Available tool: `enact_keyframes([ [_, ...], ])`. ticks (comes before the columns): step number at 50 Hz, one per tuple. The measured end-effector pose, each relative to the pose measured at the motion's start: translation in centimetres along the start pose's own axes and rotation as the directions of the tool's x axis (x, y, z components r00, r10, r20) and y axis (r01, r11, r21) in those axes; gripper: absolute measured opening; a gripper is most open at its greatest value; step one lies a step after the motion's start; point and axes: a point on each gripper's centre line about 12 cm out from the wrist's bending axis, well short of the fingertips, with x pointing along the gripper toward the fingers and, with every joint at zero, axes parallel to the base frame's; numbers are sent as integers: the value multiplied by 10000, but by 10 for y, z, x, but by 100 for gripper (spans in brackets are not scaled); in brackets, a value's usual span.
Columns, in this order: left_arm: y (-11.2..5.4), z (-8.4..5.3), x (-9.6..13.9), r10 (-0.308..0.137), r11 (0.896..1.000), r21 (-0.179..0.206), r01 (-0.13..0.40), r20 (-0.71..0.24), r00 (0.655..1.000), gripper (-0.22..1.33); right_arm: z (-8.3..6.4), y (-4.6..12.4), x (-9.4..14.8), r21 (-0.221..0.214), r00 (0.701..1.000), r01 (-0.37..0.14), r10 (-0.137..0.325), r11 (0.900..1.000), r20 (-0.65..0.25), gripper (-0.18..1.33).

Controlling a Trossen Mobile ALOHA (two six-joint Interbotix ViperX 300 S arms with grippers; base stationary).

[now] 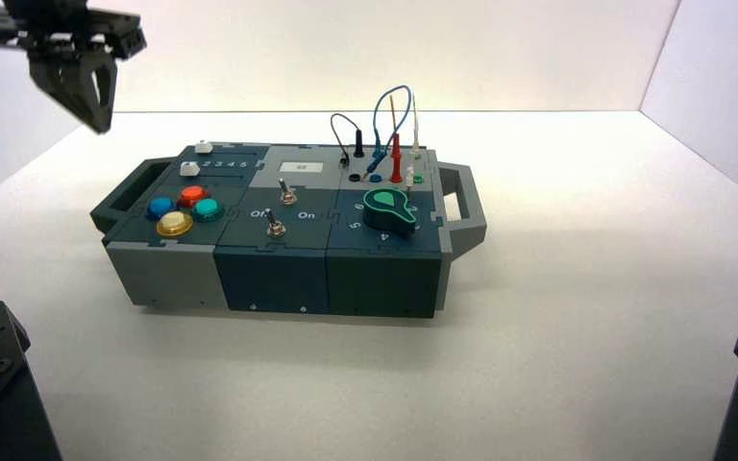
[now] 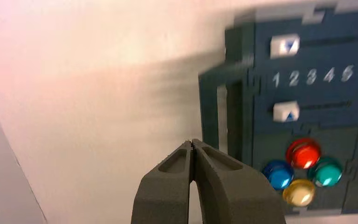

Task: Move the box to the right.

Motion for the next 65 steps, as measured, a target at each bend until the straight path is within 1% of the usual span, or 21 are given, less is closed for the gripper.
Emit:
enact_keyframes([
  [5, 0, -8, 6, 76, 9999, 124, -73, -257, 9996, -16, -2, 0, -5, -24, 9999, -15, 15, 10000, 122, -14],
  [8, 0, -9, 7, 119, 9999, 106, -116, -278, 9995, -16, -3, 0, -7, -13, 9998, -24, 24, 10000, 182, -14],
  [20, 1, -9, 14, 161, 9998, 107, -158, -329, 9993, -16, -3, 1, -27, -84, 9975, -81, 87, 9999, 697, -14],
  [27, 1, -8, 22, 125, 9999, -2, -125, -463, 9988, -16, -4, 2, -33, -101, 9967, -103, 111, 9999, 802, -14],
  [45, -1, -13, 47, 0, 10000, -20, -2, -1171, 9931, -16, -4, 2, -36, -107, 9962, -111, 120, 9999, 863, -14],
  [52, -2, -13, 50, -33, 10000, -39, 29, -1166, 9932, -16, -4, 2, -36, -96, 9961, -122, 130, 9999, 877, -14],
  [65, -12, -11, 51, -180, 9998, 54, 188, -1160, 9931, -16, -3, 1, -36, -86, 9950, -96, 104, 9999, 989, -14],
])
